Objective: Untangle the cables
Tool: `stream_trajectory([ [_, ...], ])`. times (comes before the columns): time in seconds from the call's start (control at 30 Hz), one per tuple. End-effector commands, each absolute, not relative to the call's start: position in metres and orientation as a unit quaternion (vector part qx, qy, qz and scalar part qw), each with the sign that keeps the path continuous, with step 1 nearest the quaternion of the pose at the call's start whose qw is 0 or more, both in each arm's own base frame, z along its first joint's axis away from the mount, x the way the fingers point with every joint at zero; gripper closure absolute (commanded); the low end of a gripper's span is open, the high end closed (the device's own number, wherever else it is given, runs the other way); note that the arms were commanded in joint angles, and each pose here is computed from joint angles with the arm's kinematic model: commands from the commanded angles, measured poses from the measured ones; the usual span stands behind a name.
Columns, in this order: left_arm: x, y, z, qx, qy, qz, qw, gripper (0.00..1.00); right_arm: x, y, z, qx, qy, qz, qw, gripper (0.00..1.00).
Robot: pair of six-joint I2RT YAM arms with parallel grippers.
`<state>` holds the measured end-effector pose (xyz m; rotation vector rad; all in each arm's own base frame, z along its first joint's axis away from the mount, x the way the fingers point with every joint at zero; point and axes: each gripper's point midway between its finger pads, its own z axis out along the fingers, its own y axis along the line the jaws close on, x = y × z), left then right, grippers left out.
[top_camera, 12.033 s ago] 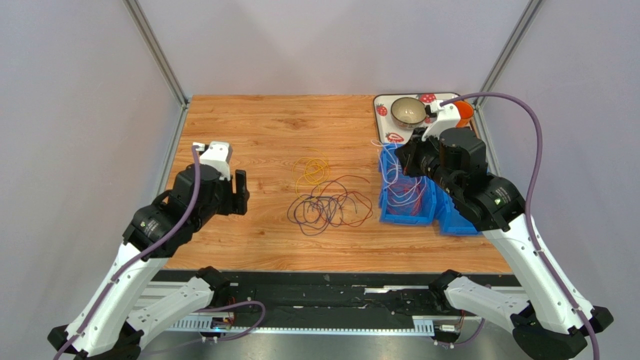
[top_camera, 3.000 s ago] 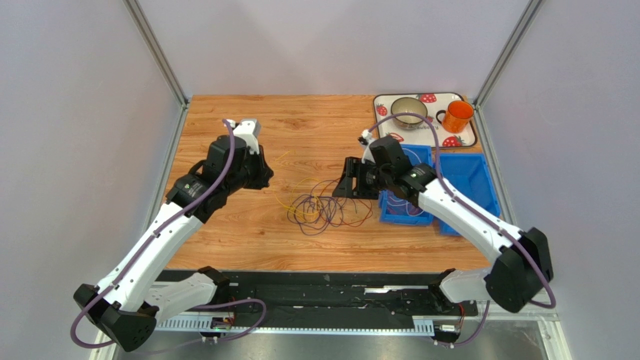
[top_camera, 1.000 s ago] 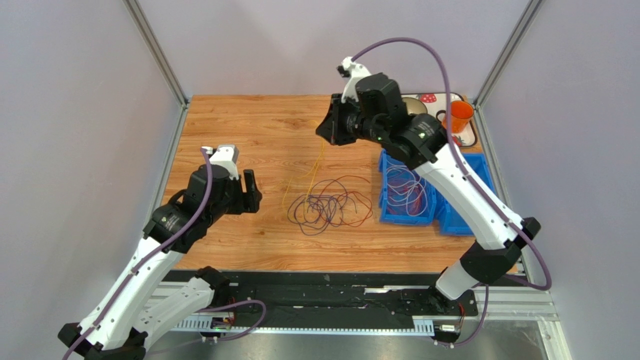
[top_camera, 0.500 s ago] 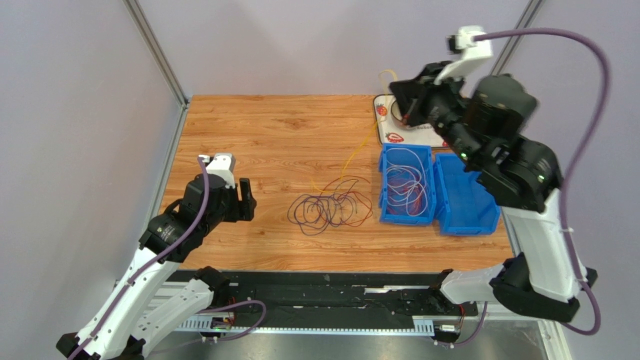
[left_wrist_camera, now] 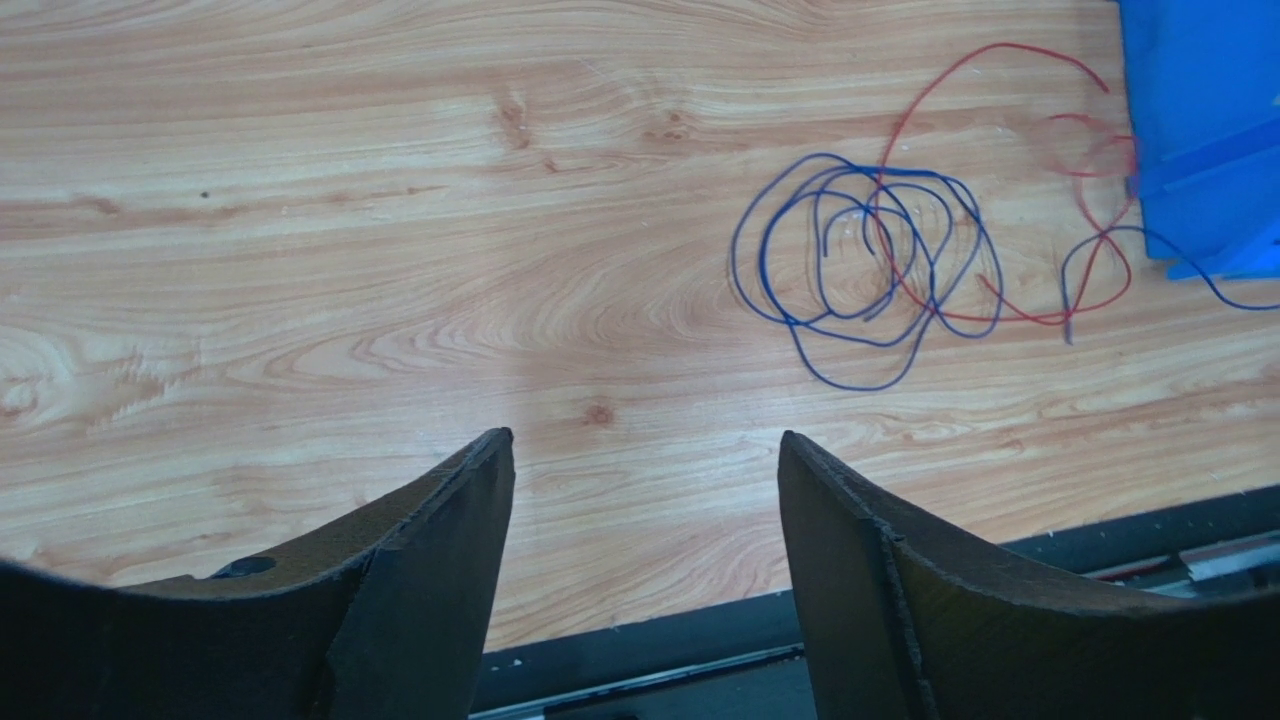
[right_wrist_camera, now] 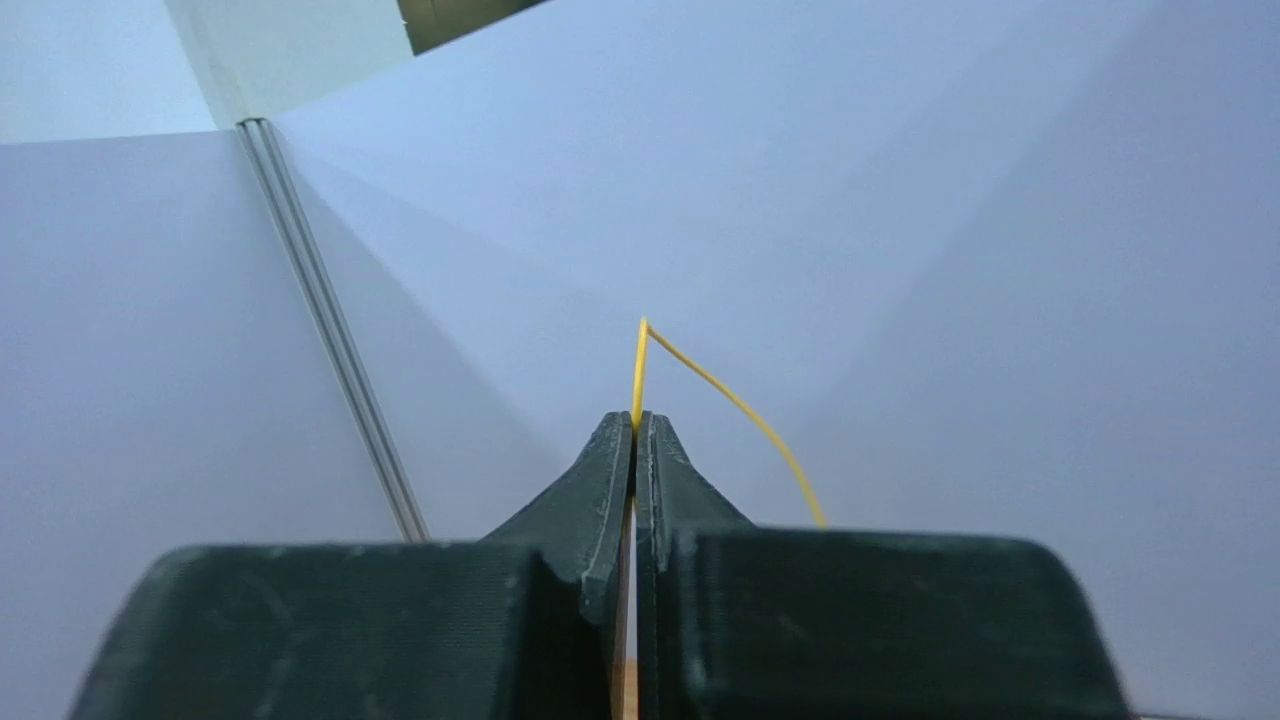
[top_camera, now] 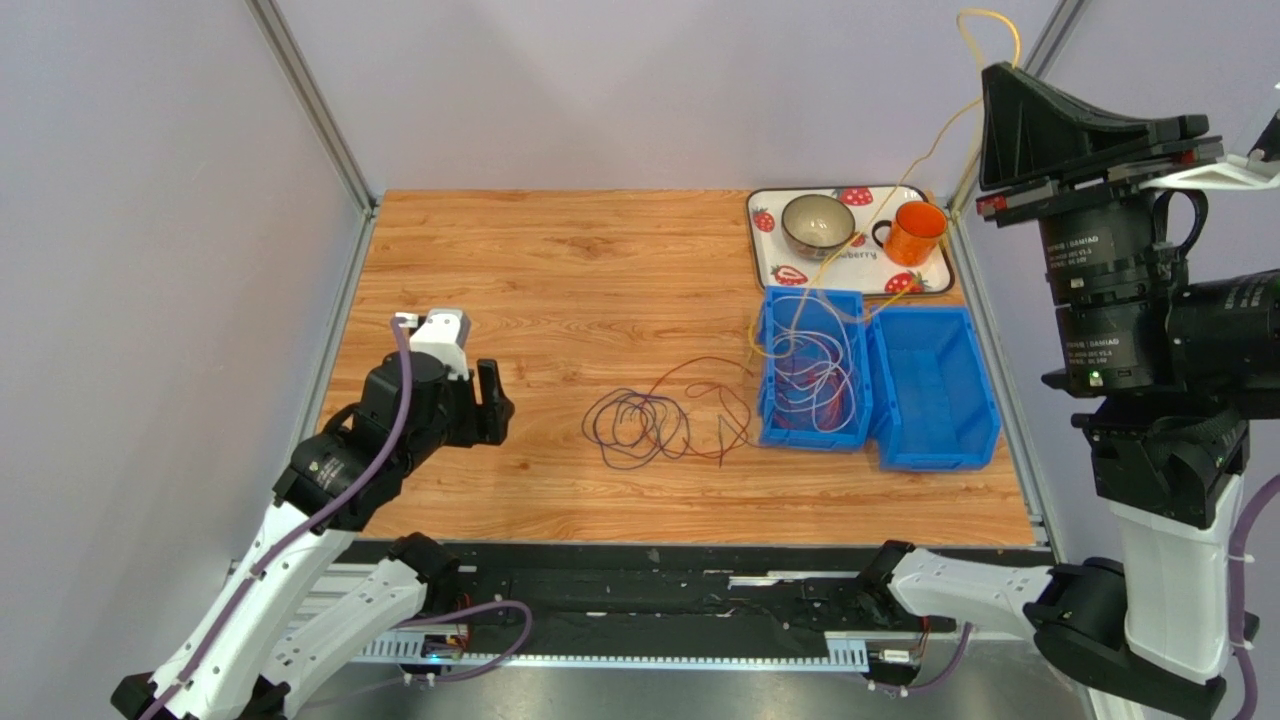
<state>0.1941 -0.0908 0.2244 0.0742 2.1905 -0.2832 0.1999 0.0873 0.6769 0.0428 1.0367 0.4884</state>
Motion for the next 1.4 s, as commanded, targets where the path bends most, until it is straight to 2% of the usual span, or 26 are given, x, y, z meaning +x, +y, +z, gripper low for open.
stream_trajectory([
  [0.0, 0.195, -0.112, 0.236, 0.065, 0.87, -0.166, 0.46, 0.29, 0.206, 0.119, 0.697, -0.025, 0.459, 0.255, 0.85, 1.0],
  [0.2, 0.182, -0.15, 0.263, 0.113, 0.817, -0.287, 0.487, 0.32, 0.212, 0.132, 0.697, -0.033, 0.447, 0.268, 0.853, 1.0],
  [0.43, 0.18, -0.178, 0.278, 0.146, 0.794, -0.349, 0.476, 0.36, 0.217, 0.114, 0.69, -0.016, 0.454, 0.215, 0.864, 1.0],
  [0.67, 0.183, -0.144, 0.269, 0.138, 0.837, -0.249, 0.467, 0.36, 0.216, 0.082, 0.696, 0.021, 0.443, 0.147, 0.884, 1.0],
  [0.83, 0.18, -0.113, 0.252, 0.115, 0.85, -0.185, 0.48, 0.35, 0.224, 0.052, 0.696, 0.064, 0.452, 0.05, 0.888, 1.0],
  [0.9, 0.178, -0.115, 0.26, 0.115, 0.833, -0.201, 0.502, 0.34, 0.224, 0.041, 0.7, 0.084, 0.445, 0.027, 0.891, 1.0],
  [1.37, 0.174, -0.111, 0.257, 0.103, 0.827, -0.205, 0.513, 0.33, 0.21, -0.009, 0.693, 0.112, 0.438, -0.102, 0.886, 1.0],
])
